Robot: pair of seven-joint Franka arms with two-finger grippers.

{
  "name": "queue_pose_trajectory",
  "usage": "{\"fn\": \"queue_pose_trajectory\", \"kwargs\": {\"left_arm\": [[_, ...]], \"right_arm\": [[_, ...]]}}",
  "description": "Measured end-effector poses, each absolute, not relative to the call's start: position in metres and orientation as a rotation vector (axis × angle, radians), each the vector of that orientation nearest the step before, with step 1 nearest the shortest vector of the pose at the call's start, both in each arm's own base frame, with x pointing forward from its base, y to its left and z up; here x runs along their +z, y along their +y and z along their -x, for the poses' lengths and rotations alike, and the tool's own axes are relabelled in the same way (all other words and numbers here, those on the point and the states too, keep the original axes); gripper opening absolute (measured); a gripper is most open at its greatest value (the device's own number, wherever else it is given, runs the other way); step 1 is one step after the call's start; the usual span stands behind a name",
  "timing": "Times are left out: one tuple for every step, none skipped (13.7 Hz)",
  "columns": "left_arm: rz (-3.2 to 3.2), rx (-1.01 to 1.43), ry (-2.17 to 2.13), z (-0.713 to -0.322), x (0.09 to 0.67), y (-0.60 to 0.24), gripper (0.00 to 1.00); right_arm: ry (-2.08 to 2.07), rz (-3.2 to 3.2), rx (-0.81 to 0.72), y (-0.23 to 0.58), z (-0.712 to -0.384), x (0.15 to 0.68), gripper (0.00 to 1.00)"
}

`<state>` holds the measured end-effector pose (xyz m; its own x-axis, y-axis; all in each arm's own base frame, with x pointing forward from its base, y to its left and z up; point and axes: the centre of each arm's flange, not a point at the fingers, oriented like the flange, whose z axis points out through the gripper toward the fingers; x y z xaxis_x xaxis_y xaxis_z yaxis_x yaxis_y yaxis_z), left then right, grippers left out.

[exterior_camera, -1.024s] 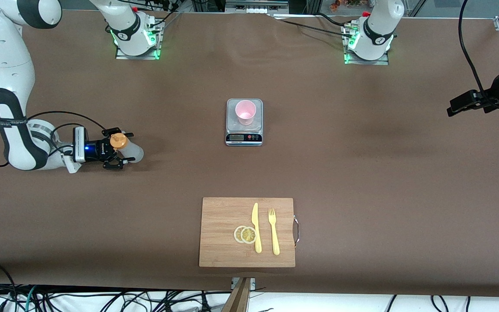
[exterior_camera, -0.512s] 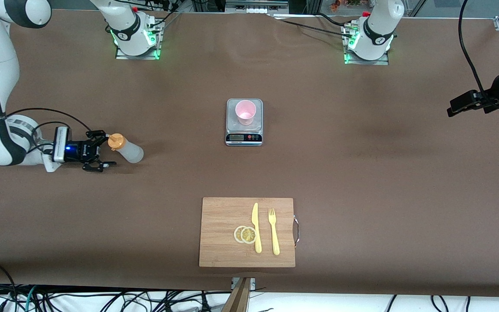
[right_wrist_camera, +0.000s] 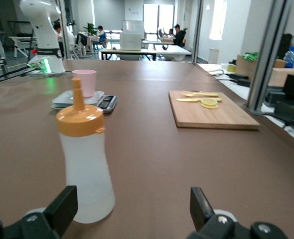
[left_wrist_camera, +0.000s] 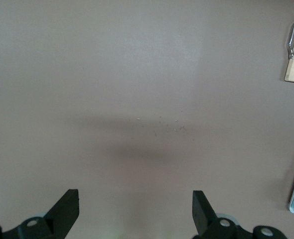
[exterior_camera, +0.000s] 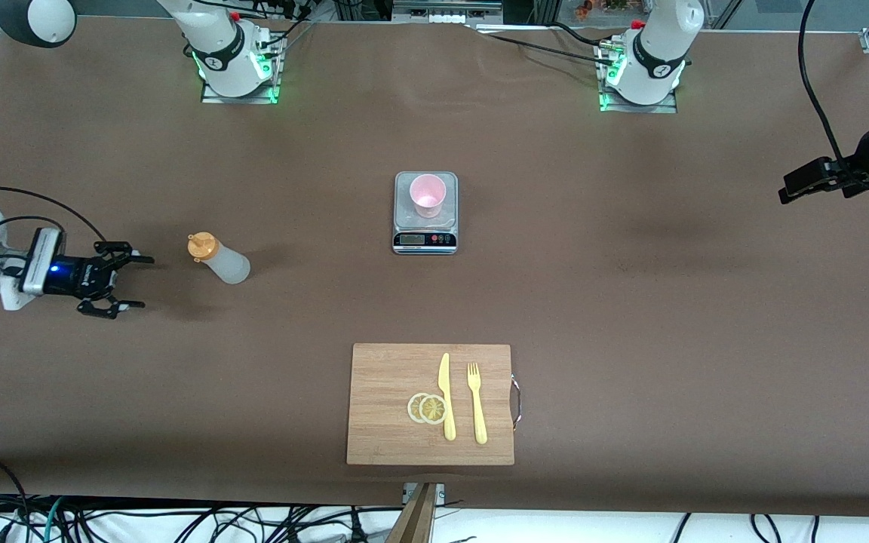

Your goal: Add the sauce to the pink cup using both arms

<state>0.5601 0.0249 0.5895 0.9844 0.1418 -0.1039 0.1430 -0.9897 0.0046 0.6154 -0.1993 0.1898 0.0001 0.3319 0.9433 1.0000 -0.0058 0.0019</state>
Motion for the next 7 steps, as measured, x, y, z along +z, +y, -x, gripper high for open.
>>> {"fn": "queue_pose_trajectory", "kwargs": {"left_arm": [[-3.117, -0.159, 0.224, -0.56, 0.59, 0.025, 1.0], [-3.118, -0.154, 0.224, -0.561, 0.59, 0.025, 1.0], [-3.118, -0.152, 0.224, -0.561, 0.59, 0.025, 1.0], [-3.118, -0.152, 0.224, -0.561, 0.589, 0.025, 1.0], [-3.118, -0.153, 0.224, -0.562, 0.589, 0.025, 1.0], [-3.118, -0.151, 0.224, -0.562, 0.588, 0.025, 1.0], [-3.118, -0.146, 0.224, -0.563, 0.589, 0.025, 1.0]], "right_arm": [[-1.426, 1.505, -1.005, -0.2, -0.624, 0.198, 1.0], [-1.399, 1.552, -0.97, -0.196, -0.636, 0.209, 1.0], [-1.372, 1.598, -0.931, -0.188, -0.651, 0.224, 1.0], [-1.343, 1.64, -0.889, -0.176, -0.666, 0.239, 1.0], [-1.315, 1.681, -0.849, -0.161, -0.681, 0.255, 1.0], [-1.295, 1.718, -0.816, -0.145, -0.695, 0.271, 1.0], [-1.279, 1.755, -0.785, -0.128, -0.707, 0.284, 1.0]]}}
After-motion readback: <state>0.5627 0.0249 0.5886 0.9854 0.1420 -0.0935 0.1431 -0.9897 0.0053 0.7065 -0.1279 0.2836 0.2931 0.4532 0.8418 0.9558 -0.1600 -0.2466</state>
